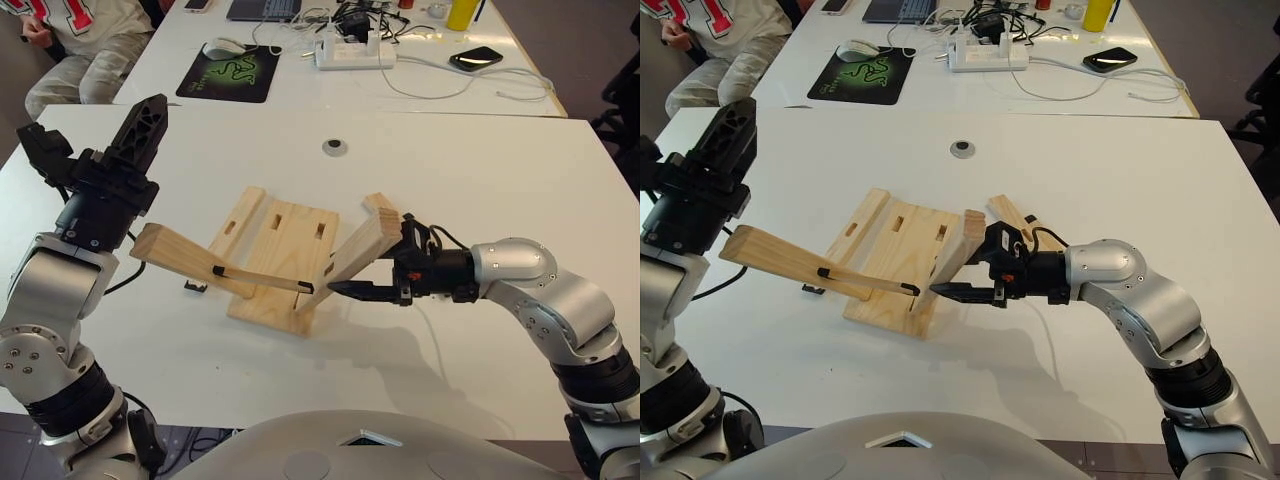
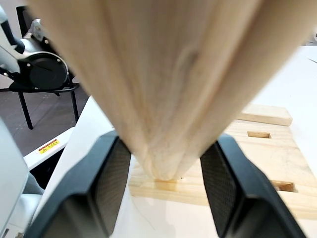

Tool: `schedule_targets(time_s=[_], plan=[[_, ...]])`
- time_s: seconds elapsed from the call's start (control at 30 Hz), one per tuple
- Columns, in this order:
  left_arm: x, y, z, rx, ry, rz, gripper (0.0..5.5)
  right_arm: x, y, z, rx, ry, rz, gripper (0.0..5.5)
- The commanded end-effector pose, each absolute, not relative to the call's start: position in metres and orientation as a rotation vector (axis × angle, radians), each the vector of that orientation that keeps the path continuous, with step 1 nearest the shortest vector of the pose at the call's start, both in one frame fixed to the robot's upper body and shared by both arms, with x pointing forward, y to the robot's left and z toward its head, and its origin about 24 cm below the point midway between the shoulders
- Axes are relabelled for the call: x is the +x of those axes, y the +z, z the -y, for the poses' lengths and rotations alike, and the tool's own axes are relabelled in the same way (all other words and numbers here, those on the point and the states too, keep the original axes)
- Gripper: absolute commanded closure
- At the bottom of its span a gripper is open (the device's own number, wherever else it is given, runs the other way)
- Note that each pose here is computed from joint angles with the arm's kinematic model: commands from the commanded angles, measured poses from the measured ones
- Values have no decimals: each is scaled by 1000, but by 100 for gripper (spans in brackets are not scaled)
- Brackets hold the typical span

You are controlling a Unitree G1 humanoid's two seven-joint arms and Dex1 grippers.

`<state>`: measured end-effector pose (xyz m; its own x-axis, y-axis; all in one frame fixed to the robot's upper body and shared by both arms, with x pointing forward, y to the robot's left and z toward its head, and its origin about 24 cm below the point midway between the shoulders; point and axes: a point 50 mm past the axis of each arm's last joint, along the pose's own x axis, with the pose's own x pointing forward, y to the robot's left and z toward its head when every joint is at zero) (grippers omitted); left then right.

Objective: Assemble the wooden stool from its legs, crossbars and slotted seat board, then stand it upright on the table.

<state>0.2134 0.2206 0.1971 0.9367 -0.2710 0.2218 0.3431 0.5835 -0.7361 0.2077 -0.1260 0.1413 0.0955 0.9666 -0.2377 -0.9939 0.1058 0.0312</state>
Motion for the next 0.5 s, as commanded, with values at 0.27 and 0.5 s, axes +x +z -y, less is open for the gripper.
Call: schedule_targets(time_s=[0.27, 0.5], plan=[[206, 195, -218, -874, -329, 102, 205, 205, 136, 122, -187, 1348, -222, 345], [202, 194, -218, -870, -301, 118, 205, 211, 132, 123, -274, 1292, -294, 345]])
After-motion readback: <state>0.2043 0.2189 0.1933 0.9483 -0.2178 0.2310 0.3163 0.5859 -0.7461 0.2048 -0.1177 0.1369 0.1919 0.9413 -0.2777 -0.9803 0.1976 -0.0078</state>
